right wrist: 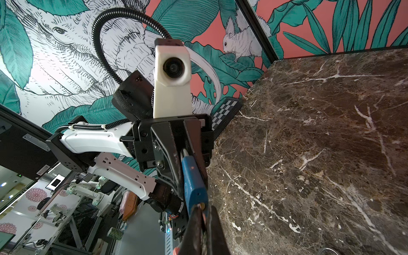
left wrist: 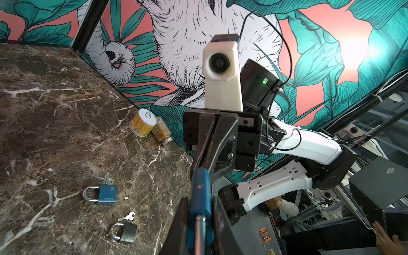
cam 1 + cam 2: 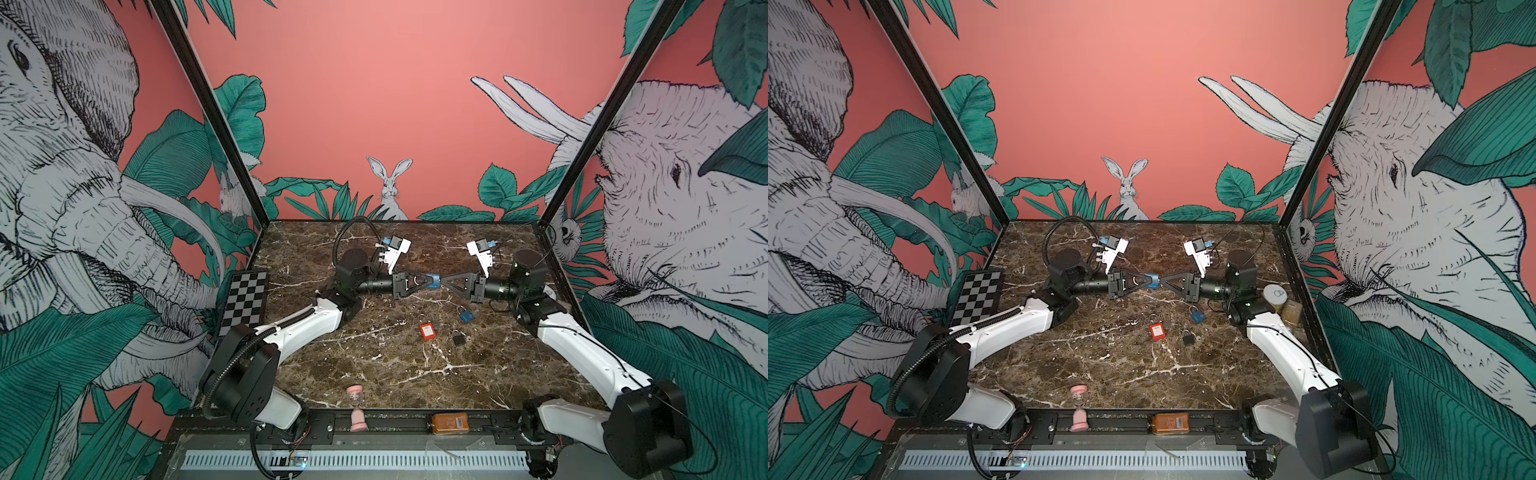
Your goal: Lock with the key
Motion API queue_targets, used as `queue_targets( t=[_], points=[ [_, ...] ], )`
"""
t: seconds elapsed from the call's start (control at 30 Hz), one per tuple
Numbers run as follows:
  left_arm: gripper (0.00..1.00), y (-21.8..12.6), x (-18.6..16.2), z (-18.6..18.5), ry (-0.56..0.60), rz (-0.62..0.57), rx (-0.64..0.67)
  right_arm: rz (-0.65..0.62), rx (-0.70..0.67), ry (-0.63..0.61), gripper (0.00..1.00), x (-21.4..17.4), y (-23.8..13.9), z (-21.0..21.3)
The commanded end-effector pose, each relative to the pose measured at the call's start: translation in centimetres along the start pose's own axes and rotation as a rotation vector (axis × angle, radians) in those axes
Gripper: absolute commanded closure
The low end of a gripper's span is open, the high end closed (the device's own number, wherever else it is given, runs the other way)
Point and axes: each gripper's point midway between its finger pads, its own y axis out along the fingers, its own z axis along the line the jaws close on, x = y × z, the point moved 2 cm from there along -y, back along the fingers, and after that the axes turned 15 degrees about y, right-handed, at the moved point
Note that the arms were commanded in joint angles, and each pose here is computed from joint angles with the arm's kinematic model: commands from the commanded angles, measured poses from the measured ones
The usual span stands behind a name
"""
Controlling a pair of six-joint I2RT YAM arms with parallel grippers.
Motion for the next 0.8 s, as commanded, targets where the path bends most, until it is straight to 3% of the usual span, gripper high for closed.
queue_targets(
  t=[0.0,0.77],
  points=[
    [1.00,-1.3,2.2,-0.9,0.097,-0.077,0.031,-0.021,0.018,-0.033,1.00,0.5,-0.4,0.4],
    [1.00,-2.6,2.6,-0.9,0.124,-0.100,0.070,-0.038,0.030,-0.035,1.00,0.7,-1.4,0.4]
  ],
)
